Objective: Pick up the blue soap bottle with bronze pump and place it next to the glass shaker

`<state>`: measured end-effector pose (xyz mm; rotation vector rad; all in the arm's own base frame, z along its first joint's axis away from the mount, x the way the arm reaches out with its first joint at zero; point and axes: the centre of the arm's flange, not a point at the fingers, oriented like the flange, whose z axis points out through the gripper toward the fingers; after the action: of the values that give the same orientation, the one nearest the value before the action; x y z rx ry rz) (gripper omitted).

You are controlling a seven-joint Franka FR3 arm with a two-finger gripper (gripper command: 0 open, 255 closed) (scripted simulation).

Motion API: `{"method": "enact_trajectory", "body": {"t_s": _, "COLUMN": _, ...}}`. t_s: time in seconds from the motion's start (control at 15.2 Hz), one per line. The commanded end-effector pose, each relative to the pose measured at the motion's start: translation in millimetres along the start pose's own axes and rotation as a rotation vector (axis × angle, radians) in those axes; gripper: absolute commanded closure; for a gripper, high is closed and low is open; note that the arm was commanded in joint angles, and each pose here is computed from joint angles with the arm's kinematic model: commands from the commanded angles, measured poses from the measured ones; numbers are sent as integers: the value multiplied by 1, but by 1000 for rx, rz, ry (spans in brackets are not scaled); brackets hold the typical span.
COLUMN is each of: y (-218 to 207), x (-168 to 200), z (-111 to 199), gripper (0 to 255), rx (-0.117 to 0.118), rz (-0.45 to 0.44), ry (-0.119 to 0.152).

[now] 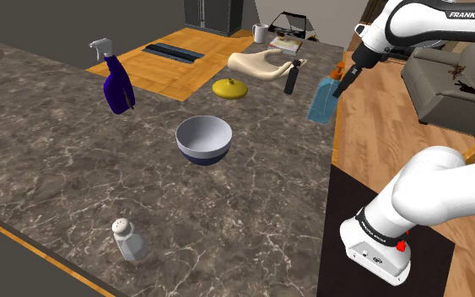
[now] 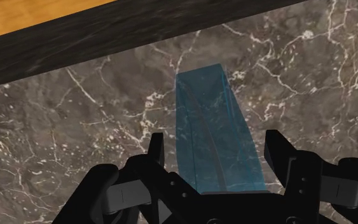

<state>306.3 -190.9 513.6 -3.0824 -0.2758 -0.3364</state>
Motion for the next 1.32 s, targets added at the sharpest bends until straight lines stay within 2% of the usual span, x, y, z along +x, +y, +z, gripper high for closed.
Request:
{"method": "enact_trajectory", "body": {"t_s": 0.0, "y": 0, "x": 0, "z": 1, "gripper": 255, "rx": 0, "rz": 0, "ry": -1}}
{"method": "enact_trajectory", "body": {"t_s": 0.2, "y": 0, "x": 0, "z": 1, "gripper": 255, "rx": 0, "rz": 0, "ry": -1}}
{"method": "enact_trajectory", "body": {"t_s": 1.25, "y": -1, "x": 18, "z": -82, "gripper": 255, "rx": 0, "rz": 0, "ry": -1}}
